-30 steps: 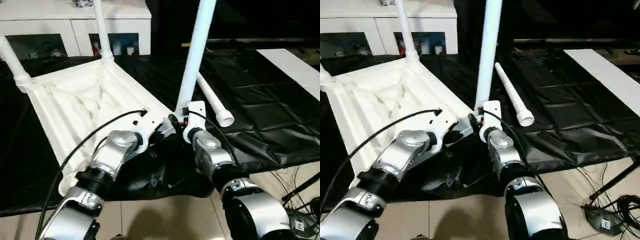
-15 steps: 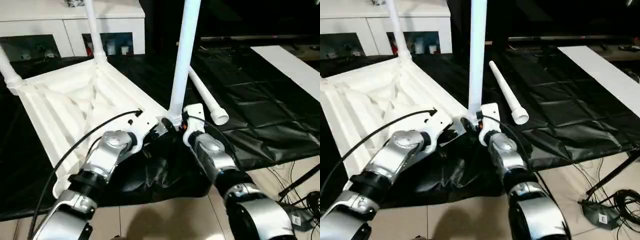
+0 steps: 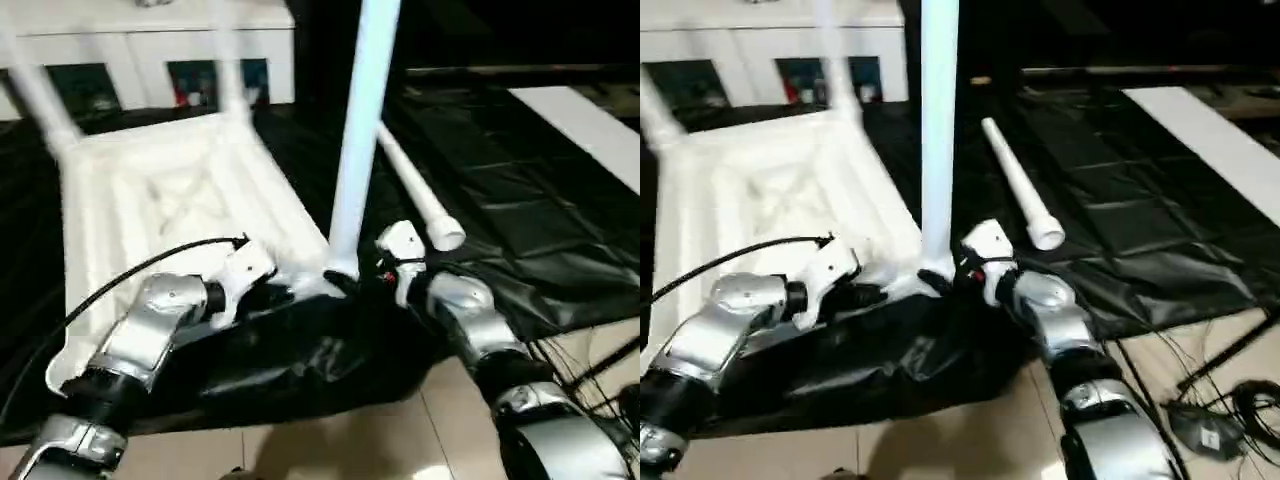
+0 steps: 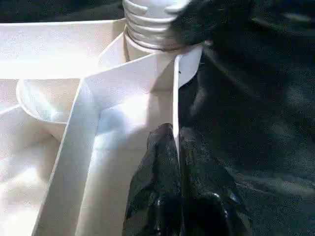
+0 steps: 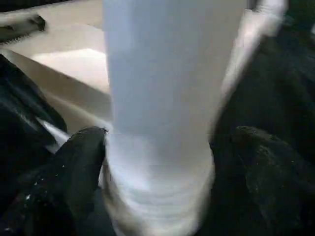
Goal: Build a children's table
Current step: Rotate leg to tighten
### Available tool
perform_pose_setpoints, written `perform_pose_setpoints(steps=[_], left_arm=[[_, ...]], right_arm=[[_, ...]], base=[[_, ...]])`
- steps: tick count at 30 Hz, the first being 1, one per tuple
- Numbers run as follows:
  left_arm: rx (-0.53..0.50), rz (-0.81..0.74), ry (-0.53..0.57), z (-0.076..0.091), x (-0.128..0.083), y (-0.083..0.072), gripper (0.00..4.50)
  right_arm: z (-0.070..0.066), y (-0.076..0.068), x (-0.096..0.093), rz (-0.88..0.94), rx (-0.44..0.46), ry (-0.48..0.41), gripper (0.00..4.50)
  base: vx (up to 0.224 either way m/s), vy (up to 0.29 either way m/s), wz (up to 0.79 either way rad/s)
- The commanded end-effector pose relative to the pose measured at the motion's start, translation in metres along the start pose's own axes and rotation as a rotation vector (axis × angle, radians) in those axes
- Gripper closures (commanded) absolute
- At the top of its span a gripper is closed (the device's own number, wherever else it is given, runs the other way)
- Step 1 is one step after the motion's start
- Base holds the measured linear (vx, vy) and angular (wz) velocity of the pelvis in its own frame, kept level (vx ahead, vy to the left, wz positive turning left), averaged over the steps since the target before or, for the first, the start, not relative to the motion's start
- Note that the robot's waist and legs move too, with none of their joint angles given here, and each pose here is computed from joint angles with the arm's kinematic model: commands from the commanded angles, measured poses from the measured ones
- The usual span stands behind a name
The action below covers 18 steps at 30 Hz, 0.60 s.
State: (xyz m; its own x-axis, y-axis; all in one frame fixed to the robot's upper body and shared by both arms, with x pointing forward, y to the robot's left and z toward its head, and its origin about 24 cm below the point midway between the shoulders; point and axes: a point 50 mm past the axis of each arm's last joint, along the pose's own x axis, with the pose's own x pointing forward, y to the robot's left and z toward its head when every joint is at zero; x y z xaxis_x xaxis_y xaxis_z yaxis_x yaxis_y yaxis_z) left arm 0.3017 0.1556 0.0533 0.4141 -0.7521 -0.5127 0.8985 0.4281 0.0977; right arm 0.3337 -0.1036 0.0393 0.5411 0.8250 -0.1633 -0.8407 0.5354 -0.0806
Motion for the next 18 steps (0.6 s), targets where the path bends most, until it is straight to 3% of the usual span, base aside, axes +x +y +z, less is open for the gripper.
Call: perform_pose_setpoints(steps=[1,8,18], left_arm=[[0.011,-0.073,-0.053,0.0069,0.0034,-0.0087,4.5],[0.023,-0.128,-0.047,0.0059,-0.0028,-0.0119,4.5],[0.024,-0.129,-0.029,0.005,-0.0048,-0.0091,4.5]], right_arm=[[0.0049,0.0,-0.0023,0.051,-0.041,-0.01,0.19],[0.0045,0.0015,-0.004,0.139,-0.044,0.007,0.19],[0.0035,0.0009,-0.005,0.166,-0.009,0.001,1.16]], base=[[0.0,0.0,0.0],[0.0,0.0,0.0],[0.0,0.0,0.0]])
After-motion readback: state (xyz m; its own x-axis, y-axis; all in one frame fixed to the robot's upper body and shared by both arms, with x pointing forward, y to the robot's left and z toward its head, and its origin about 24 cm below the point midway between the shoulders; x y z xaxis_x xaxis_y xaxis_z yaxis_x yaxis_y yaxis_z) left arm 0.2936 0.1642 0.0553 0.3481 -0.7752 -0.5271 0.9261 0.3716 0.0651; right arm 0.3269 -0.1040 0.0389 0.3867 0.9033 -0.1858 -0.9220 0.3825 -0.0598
